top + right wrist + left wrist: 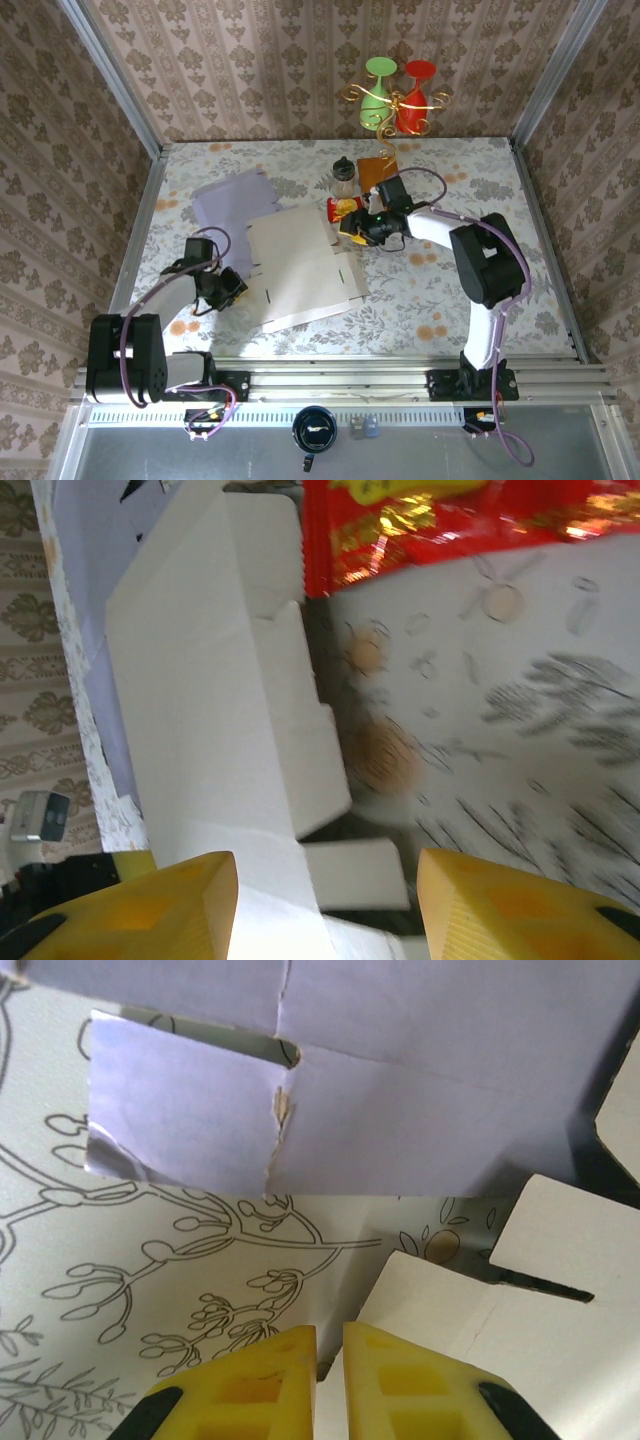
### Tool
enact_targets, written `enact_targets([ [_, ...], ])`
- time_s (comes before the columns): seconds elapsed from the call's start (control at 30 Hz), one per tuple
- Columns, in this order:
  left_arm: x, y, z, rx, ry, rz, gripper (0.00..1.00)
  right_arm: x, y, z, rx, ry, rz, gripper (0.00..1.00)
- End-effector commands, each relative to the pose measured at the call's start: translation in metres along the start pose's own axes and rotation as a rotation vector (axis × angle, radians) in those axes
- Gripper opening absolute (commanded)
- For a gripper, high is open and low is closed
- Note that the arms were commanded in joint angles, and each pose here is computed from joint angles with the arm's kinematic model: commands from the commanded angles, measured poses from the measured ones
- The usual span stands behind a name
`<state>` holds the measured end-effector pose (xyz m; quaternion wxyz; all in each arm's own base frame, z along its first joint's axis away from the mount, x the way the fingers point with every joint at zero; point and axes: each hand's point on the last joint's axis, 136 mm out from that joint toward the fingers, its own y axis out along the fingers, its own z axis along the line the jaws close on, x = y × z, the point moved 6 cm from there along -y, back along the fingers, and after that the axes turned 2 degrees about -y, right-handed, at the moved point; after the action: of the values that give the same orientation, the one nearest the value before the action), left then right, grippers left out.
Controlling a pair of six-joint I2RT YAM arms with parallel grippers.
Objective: Fold the paper box
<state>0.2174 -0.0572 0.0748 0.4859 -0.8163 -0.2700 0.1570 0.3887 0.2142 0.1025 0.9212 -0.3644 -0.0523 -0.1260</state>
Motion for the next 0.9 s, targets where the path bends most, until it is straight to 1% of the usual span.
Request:
enact_targets([
  [0.0, 0.003, 0.002, -0.002, -0.002, 0.029, -0.009, 0.15, 0.012, 0.017, 0.006, 0.016, 0.03, -0.034, 0.52],
  [0.13, 0.004, 0.003, -0.002, 0.006, 0.034, -0.008, 0.15, 0.018, 0.034, 0.007, 0.046, 0.055, -0.017, 0.52],
  [0.27, 0.005, 0.005, -0.002, 0.012, 0.038, -0.003, 0.15, 0.014, 0.048, 0.007, 0.046, 0.057, 0.025, 0.52],
  [0.47, 0.007, 0.009, -0.003, 0.016, 0.039, 0.009, 0.15, 0.008, 0.057, 0.004, 0.085, 0.088, 0.048, 0.52],
  [0.6, 0.009, 0.011, -0.004, 0.017, 0.043, 0.012, 0.15, 0.007, 0.056, 0.008, 0.112, 0.095, 0.045, 0.48],
  [0.7, 0.011, 0.013, -0.005, 0.016, 0.042, 0.016, 0.15, 0.007, 0.053, 0.01, 0.117, 0.099, 0.03, 0.39],
  [0.87, 0.014, 0.012, -0.008, 0.016, 0.052, 0.009, 0.15, 0.011, 0.044, 0.018, 0.119, 0.106, -0.005, 0.11],
])
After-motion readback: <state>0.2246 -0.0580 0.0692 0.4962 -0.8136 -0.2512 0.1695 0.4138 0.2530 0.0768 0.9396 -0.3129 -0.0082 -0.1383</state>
